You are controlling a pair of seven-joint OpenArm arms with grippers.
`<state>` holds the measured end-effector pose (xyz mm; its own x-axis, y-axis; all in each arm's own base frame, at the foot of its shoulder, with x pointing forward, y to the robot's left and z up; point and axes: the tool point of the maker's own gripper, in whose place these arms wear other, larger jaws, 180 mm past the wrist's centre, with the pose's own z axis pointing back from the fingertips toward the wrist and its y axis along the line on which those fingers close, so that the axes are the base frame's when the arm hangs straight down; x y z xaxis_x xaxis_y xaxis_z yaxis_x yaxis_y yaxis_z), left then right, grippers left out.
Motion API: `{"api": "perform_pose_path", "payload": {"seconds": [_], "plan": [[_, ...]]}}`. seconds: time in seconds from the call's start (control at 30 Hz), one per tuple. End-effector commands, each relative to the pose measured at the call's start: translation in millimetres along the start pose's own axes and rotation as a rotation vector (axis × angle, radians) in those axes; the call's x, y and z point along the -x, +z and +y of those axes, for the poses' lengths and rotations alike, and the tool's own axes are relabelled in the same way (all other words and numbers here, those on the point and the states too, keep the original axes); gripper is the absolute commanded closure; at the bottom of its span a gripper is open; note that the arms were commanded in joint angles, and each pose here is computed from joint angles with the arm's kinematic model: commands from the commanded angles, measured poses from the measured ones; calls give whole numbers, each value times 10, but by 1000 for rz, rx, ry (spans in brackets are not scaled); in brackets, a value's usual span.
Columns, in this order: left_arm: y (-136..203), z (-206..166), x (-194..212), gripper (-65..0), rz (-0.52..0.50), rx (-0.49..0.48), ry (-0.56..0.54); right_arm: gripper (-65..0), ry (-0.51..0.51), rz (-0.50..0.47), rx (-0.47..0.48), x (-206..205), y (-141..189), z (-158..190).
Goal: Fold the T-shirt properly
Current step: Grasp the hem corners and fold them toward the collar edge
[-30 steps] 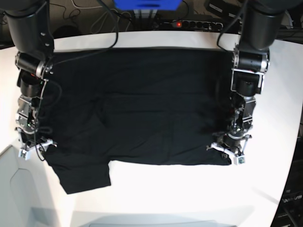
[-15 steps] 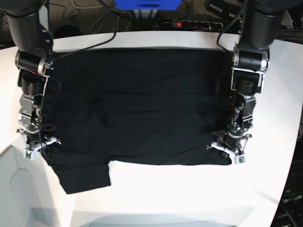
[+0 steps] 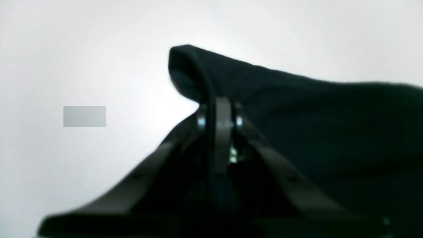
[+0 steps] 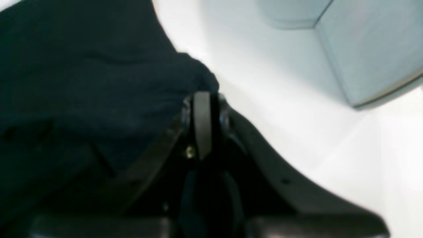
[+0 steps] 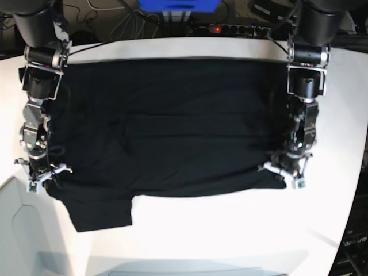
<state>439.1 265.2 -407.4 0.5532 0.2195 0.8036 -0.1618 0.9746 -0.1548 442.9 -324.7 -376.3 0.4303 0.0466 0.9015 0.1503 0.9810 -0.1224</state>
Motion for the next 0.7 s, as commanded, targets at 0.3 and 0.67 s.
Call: {"api": "perform_pose_path", "payload": {"seconds": [0.3,0.67], "plan": [[421,28,-483,0,-111,20,24,0,-39,-177,-26,-521,460,-26],[921,195,-413,0,-172,1,30,0,-71,-184,-21,-390,1145,-188]]}}
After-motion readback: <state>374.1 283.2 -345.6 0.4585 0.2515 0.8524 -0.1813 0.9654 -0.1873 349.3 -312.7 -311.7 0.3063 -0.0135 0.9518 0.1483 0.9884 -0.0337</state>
